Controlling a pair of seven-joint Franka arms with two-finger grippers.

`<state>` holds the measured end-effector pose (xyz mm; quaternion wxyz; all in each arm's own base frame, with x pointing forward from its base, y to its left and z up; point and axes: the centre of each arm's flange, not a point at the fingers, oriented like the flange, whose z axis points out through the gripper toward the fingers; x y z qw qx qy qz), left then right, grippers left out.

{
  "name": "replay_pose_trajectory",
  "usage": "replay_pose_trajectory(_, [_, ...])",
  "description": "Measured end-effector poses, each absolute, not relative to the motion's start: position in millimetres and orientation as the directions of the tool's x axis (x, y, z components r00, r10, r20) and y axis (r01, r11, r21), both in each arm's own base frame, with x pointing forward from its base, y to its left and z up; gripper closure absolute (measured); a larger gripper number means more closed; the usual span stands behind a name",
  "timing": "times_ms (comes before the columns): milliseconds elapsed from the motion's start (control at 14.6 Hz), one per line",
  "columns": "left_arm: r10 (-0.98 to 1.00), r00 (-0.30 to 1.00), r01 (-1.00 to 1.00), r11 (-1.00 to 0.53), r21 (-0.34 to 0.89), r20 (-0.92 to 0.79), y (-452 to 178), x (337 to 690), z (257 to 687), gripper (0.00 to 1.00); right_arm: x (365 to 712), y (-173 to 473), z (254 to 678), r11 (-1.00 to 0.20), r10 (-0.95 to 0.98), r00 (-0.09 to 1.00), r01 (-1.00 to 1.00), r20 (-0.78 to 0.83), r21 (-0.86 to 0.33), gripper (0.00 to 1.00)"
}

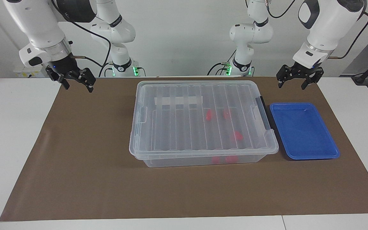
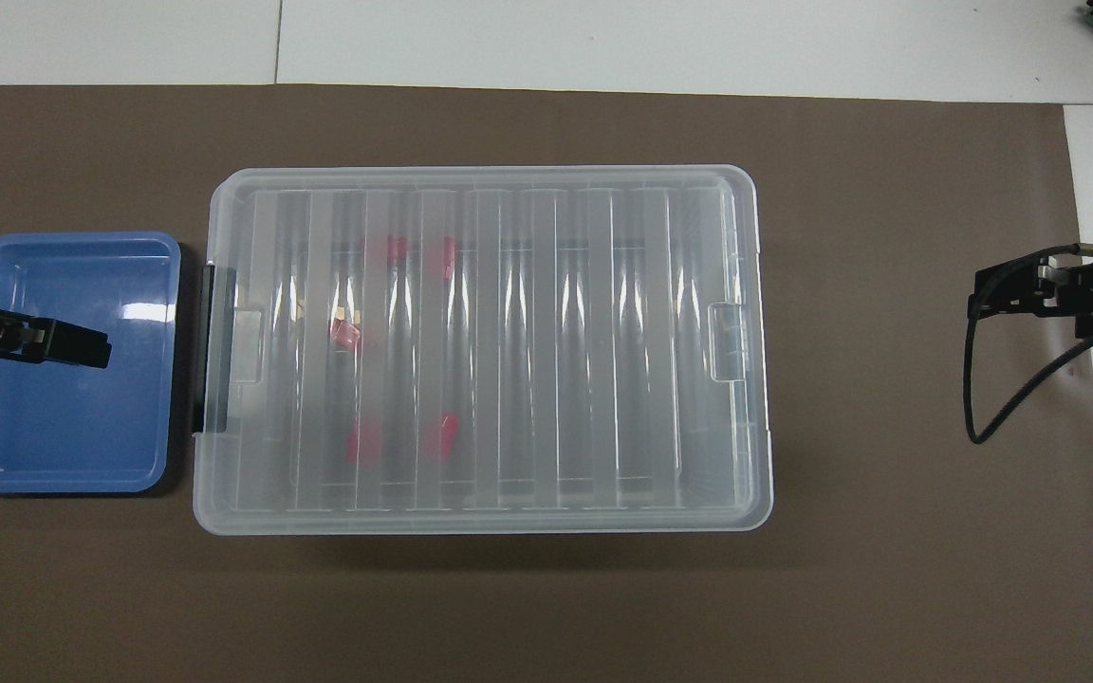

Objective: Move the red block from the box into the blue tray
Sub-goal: 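Reach the right gripper toward the near edge of the clear lid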

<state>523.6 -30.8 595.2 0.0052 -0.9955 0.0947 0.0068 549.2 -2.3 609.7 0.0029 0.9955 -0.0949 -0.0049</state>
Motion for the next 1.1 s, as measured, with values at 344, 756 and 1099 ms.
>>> replay_pose_trajectory(344, [-0.188,0.982,-0.189,-0.982,-0.009,-0.014,-31,524,595,0.00,542,12,604,-0.987,-0.164,0.986,-0.163,-0.016,0.010,0.00])
replay_pose_trajectory(756, [-0.188,0.982,-0.189,-0.982,-0.009,-0.014,-31,524,595,0.00,539,16,601,-0.987,-0.158,0.987,-0.158,-0.017,0.011,0.00])
replay_pose_trajectory(1099, [-0.188,0.982,-0.188,-0.982,-0.009,-0.014,-31,524,595,0.00,538,16,595,-0.987,-0.158,0.987,-0.157,-0.025,0.012,0.00])
